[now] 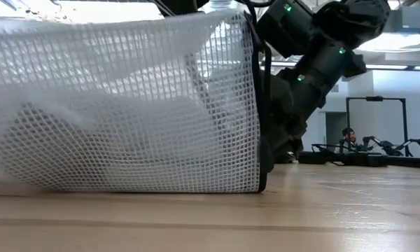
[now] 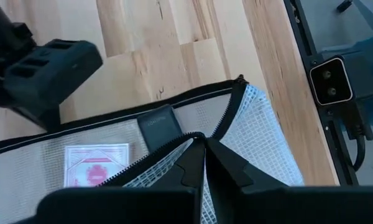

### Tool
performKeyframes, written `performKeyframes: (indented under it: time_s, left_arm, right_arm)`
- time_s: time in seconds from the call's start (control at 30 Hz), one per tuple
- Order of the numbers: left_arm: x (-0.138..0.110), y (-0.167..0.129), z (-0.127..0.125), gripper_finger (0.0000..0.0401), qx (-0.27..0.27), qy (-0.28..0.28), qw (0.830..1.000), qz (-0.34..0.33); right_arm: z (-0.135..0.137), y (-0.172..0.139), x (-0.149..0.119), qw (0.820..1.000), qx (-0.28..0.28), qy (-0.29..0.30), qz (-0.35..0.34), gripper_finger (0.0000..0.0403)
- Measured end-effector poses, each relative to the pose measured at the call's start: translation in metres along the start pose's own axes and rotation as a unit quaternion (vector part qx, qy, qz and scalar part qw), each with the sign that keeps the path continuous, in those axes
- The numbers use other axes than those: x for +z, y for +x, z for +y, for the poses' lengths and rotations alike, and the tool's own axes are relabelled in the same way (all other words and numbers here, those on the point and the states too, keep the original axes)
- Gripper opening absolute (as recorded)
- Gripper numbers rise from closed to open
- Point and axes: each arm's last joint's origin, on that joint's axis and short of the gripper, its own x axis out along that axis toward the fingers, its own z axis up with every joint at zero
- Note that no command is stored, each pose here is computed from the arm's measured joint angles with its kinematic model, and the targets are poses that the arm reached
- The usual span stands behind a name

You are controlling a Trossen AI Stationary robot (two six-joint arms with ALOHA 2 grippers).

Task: Unpack backpack
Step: Adjust the white zip bag

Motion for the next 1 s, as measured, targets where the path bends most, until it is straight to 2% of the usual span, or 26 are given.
performKeyframes:
  time_s: [0.13, 0.23, 0.5, 0.67, 0.83, 1.0]
  left_arm:
    - [0.000, 0.000, 0.000, 0.0000, 0.001, -0.003, 1.000, 0.002]
    - [-0.001, 0.000, 0.000, 0.0000, 0.003, -0.011, 1.000, 0.008]
    - [-0.004, -0.001, 0.006, 0.0000, 0.010, -0.022, 0.999, 0.026]
    - [0.006, -0.010, 0.013, 0.0000, 0.009, -0.026, 1.000, 0.004]
    - [0.011, -0.013, 0.013, 0.0000, -0.002, -0.025, 1.000, -0.007]
    - [0.010, -0.013, 0.012, 0.0000, -0.027, -0.026, 0.999, 0.000]
  right_arm:
    - [0.007, -0.009, -0.006, 1.000, -0.001, -0.005, 0.018, 0.0000]
    - [0.015, -0.027, -0.008, 1.000, 0.003, -0.015, 0.028, 0.0000]
    - [0.035, -0.108, -0.006, 1.000, 0.003, -0.019, -0.006, 0.0000]
    - [0.031, -0.144, -0.002, 0.999, -0.013, -0.020, -0.036, 0.0000]
    - [0.027, -0.139, 0.002, 0.999, -0.024, -0.016, -0.042, 0.0019]
    - [0.021, -0.097, -0.006, 0.998, -0.052, -0.018, 0.018, 0.0112]
